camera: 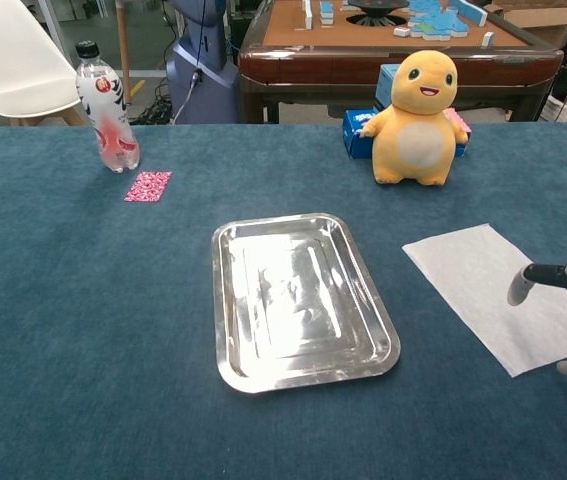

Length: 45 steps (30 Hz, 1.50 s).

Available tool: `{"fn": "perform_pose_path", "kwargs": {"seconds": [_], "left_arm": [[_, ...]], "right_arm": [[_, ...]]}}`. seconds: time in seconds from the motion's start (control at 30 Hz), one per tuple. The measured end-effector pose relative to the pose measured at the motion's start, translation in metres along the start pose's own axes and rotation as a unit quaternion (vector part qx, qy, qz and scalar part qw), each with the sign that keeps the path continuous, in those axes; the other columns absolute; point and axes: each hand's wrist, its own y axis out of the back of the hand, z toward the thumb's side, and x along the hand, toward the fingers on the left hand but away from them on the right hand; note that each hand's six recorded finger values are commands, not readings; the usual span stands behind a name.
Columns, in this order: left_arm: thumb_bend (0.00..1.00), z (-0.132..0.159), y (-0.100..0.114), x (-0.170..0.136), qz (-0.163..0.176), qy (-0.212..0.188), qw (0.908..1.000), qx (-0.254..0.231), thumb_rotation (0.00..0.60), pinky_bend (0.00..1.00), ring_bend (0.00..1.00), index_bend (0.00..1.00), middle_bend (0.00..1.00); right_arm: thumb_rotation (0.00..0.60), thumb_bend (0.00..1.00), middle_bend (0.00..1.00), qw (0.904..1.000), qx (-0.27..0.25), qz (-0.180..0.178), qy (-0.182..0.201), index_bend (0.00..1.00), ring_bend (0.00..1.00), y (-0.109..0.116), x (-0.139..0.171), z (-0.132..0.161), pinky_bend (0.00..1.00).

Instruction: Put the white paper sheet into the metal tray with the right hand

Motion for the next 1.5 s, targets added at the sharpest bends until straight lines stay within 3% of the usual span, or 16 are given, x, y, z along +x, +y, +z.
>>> {"fn": "perform_pose_path", "kwargs": {"seconds": [1.13, 1.5], "left_arm": [[0.09, -0.001, 0.002, 0.000, 0.000, 0.002, 1.0000, -0.004, 0.600, 0.57, 0.37, 0.34, 0.38], [0.09, -0.001, 0.001, 0.000, -0.001, 0.001, 1.0000, -0.005, 0.600, 0.57, 0.37, 0.34, 0.38]], "right_arm": [[0.600, 0.00, 1.00, 0.9998, 0.013, -0.011, 0.005, 0.35, 1.00, -0.014, -0.015, 0.011, 1.00], [0.600, 0.24, 1.00, 0.9996, 0.006, -0.025, 0.010, 0.35, 1.00, -0.011, -0.016, 0.013, 1.00]]}}
